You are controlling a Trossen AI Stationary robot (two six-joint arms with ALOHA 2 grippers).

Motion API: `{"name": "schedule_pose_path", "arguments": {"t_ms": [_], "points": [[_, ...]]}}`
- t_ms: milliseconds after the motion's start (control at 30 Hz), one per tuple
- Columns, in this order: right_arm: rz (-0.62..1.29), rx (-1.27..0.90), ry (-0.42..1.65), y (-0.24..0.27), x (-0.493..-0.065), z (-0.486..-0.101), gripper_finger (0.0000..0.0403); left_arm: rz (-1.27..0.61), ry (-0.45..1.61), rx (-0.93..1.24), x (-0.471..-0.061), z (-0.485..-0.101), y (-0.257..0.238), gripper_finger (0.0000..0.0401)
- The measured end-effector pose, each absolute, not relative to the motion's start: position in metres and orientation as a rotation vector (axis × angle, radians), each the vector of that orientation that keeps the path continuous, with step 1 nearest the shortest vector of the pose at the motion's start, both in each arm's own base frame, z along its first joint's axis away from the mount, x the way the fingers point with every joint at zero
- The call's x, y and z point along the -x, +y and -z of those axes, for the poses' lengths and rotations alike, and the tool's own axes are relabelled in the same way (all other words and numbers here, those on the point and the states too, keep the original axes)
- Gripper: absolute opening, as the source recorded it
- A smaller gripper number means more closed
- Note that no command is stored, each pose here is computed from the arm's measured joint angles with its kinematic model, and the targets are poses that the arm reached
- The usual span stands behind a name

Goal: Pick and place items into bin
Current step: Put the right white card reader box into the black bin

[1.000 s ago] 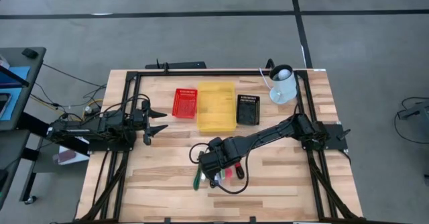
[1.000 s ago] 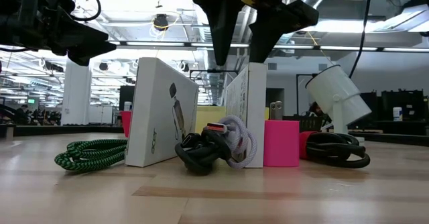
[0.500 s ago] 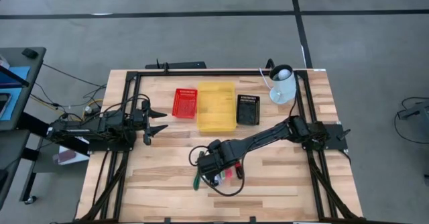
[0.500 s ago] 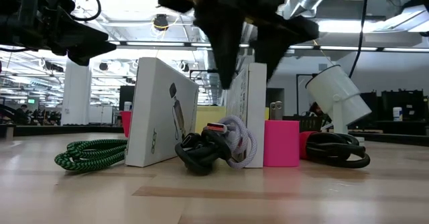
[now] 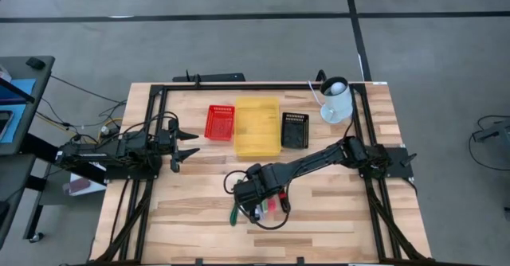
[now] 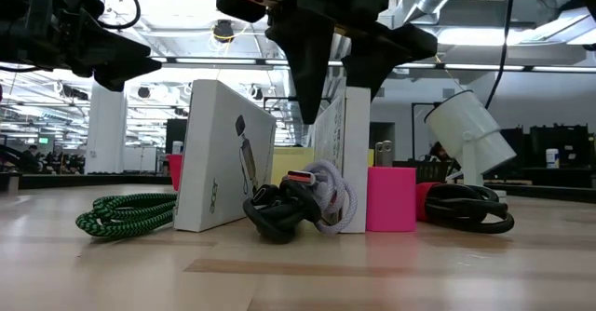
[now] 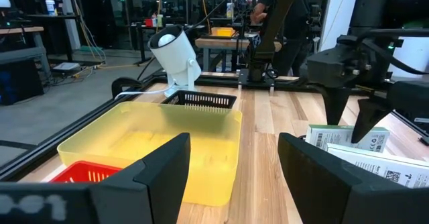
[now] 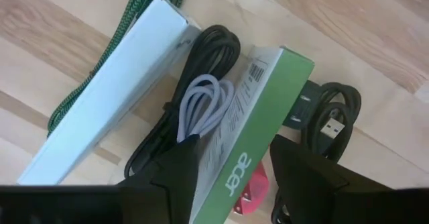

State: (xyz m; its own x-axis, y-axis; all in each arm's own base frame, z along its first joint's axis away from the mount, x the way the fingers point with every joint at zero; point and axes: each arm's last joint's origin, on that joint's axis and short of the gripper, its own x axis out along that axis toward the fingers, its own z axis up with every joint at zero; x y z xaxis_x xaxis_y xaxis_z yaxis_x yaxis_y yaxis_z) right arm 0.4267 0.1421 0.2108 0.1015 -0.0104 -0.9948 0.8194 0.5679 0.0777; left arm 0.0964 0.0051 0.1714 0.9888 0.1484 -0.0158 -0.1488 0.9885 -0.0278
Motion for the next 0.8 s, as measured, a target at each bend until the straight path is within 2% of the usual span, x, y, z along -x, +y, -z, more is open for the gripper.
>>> {"name": "schedule_pose_path", "arguments": {"t_ms": [367, 800], "points": [[0.706, -0.787, 1.348, 0.1427, -0.4268, -0.2108, 0.0110, -0.149, 0.014, 0.029, -0.0964, -0.1714, 0.0051, 0.0220], [0.718, -0.800, 1.344, 0.1427, -0.4268, -0.2108, 0.0087, -0.149, 0.014, 0.029, -0.0964, -0.1714, 0.0051, 0.0220]]}}
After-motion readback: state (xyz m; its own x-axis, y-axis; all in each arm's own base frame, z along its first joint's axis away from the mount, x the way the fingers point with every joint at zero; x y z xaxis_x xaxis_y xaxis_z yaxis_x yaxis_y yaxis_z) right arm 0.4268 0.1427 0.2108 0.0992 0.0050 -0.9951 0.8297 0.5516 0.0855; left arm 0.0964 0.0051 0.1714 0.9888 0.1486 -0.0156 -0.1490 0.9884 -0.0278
